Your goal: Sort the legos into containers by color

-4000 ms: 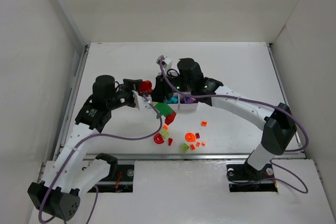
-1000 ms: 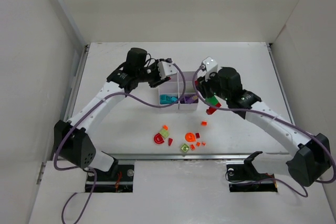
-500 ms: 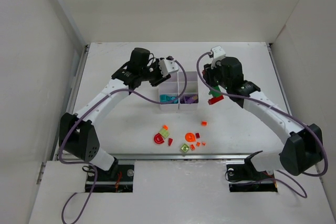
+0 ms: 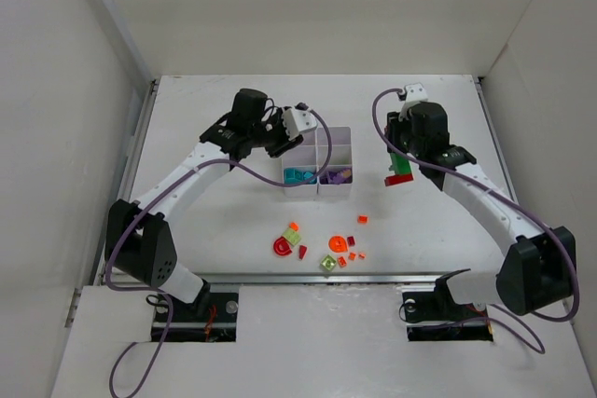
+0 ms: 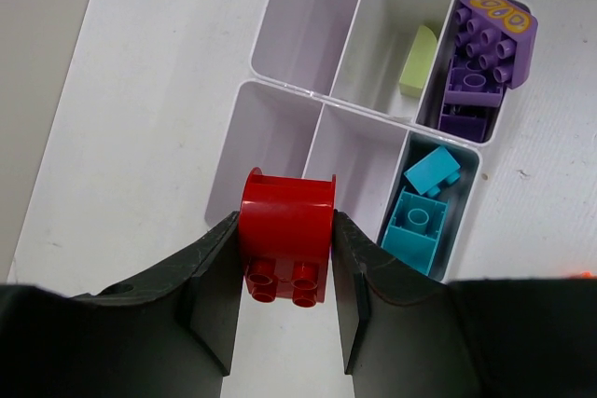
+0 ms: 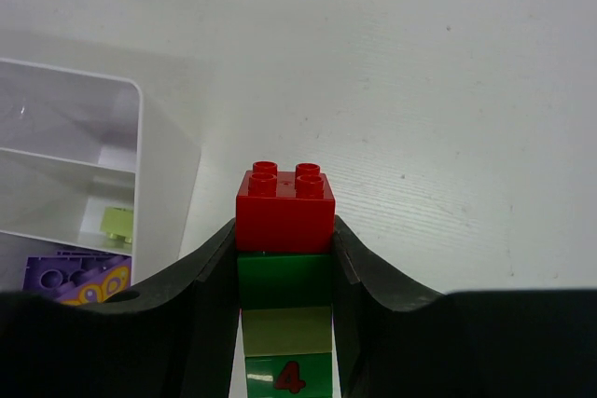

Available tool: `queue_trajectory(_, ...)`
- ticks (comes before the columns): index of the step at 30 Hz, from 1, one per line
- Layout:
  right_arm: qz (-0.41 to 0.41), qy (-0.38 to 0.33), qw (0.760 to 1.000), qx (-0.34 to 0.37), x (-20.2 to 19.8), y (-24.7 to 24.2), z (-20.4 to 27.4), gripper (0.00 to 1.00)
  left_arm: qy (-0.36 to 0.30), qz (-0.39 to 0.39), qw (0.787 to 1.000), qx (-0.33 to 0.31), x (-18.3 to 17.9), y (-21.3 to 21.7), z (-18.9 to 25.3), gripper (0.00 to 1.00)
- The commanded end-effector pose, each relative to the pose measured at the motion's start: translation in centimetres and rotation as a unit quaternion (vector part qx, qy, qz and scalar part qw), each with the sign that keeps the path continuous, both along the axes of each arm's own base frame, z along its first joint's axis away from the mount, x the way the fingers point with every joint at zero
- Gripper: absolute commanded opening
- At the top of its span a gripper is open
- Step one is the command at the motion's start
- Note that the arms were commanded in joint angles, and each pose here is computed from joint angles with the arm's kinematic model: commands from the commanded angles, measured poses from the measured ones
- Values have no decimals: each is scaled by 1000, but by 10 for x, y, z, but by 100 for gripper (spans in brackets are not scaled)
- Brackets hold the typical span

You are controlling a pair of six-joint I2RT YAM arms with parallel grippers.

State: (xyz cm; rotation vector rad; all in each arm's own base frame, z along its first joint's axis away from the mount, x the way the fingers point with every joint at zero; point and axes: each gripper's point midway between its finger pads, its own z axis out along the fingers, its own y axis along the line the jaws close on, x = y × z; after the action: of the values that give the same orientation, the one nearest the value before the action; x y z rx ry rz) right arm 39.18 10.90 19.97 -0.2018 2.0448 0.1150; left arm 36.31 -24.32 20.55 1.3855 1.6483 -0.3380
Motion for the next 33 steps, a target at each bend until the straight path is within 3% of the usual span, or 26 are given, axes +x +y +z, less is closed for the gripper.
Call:
queue_trajectory(1, -15, -27, 999, 12, -1, -5, 20, 0, -27, -7, 999, -21, -2, -6, 20, 0)
queue_trajectory(33, -7, -22, 1000, 14, -3, -2, 18, 0, -23, -6, 1000, -12, -1, -4, 12, 0)
